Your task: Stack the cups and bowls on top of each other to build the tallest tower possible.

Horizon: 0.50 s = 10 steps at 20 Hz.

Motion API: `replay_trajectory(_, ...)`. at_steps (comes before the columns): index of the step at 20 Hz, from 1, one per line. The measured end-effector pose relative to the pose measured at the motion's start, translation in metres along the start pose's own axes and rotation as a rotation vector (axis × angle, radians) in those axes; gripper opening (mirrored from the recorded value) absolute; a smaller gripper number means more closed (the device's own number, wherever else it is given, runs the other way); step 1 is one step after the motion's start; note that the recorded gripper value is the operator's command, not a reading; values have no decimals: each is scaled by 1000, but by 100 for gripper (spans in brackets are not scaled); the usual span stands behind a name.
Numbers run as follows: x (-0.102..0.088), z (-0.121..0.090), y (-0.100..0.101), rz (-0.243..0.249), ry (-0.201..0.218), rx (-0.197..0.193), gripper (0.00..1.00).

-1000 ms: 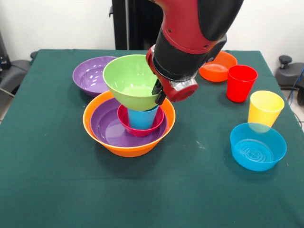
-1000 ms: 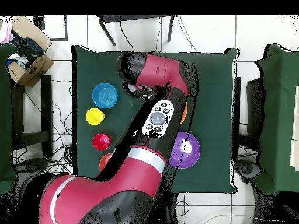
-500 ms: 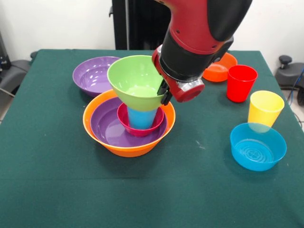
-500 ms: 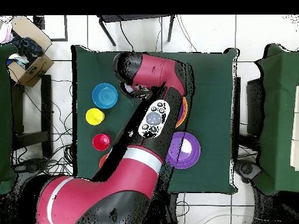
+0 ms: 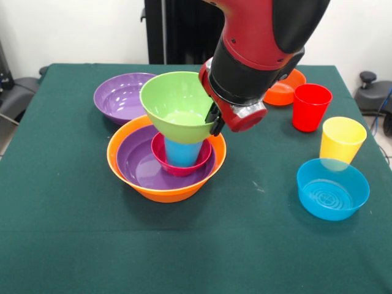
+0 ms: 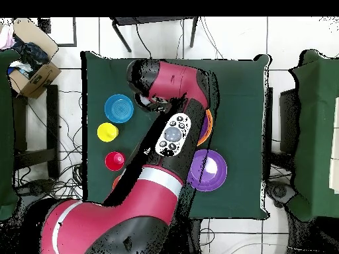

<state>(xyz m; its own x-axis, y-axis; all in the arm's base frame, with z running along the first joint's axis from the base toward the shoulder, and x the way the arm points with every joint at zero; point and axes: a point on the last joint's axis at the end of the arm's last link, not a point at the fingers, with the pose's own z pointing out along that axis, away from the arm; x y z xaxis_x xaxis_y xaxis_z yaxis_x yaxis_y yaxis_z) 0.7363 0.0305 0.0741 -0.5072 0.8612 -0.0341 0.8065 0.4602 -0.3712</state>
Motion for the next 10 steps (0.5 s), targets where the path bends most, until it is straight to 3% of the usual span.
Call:
replay_trajectory(7, 0, 0, 0, 0, 0, 1, 0)
replay_trajectory(8, 0, 0, 0, 0, 0, 1, 100)
replay_trajectory(10, 0, 1, 0, 0, 0, 1, 100)
